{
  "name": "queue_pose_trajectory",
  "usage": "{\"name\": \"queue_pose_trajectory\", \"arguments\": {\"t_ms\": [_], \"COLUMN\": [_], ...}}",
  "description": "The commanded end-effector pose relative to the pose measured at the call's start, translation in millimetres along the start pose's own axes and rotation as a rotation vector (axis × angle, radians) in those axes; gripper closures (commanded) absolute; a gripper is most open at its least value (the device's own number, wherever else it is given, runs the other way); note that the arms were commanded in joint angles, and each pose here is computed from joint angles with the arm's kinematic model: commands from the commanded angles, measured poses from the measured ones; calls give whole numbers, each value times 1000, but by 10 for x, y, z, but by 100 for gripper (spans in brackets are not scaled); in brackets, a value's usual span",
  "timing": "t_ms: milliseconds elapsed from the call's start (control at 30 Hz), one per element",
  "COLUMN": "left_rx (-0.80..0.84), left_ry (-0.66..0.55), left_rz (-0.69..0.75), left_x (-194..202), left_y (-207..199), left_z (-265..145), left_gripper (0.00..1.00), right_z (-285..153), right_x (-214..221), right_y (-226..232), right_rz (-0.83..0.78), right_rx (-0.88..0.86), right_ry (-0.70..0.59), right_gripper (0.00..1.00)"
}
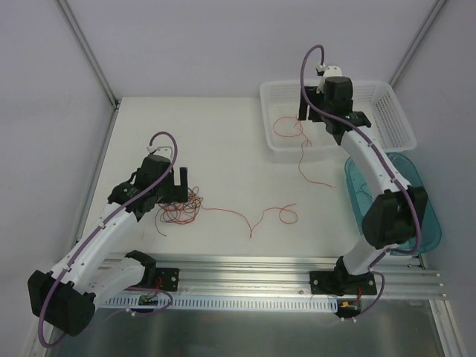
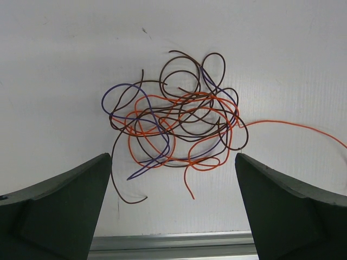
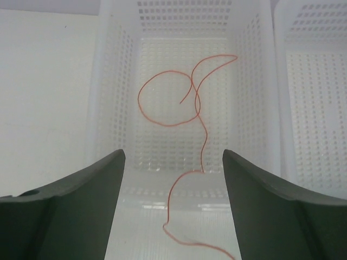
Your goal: Untangle the cables
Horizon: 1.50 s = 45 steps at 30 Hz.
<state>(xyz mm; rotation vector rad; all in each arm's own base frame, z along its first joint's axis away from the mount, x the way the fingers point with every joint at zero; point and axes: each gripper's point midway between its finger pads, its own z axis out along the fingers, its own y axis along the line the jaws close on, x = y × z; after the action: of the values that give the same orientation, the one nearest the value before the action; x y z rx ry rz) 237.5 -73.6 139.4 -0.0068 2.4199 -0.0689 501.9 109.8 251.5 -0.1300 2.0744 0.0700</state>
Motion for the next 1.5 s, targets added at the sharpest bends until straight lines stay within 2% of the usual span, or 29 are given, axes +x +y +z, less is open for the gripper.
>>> {"name": "queue_pose_trajectory", "arguments": {"t_ms": [0,100,233,467,567,600,700,1133,1233,1333,1433,1467], "left_rx": [4,7,8,7,5,2,1,1,0,2,4,5], "left_ry": [-24,-27,-34,-37,-35,-32,-34,-26,-26,-28,-22,-24], "left_rz": [-6,-7,-8,-7,-5,-4,-5,3,2,4,4,3], "left_x": [-23,-24,-31,-26,-26,-18,-22,-15,-12,-17,-8,-14], "left_y": [32,31,35,40,42,47,49,43,48,44,41,34], "left_z": [-42,-51,-65,-68,-62,-60,-59,-45,-45,-48,-43,-43], "left_gripper": [1,1,1,1,1,1,1,1,1,1,1,1], "right_z": [-356,-500,-496,-318,-164,-143,-90,20,32,16,-56,-96], "right_x": [159,364,1148,1850,1939,1966,1932,2144,2248,2263,2217,2122], "right_y": [123,153,198,199,209,173,247,401,424,415,400,396], "right_rz": [112,115,60,43,105,119,140,232,244,247,241,226], "right_rx": [-70,-102,-152,-221,-252,-258,-316,-380,-383,-380,-374,-376], "right_ry": [-16,-11,119,242,248,273,276,373,394,383,369,349], "right_gripper": [23,23,23,27,30,35,41,44,51,65,85,88]}}
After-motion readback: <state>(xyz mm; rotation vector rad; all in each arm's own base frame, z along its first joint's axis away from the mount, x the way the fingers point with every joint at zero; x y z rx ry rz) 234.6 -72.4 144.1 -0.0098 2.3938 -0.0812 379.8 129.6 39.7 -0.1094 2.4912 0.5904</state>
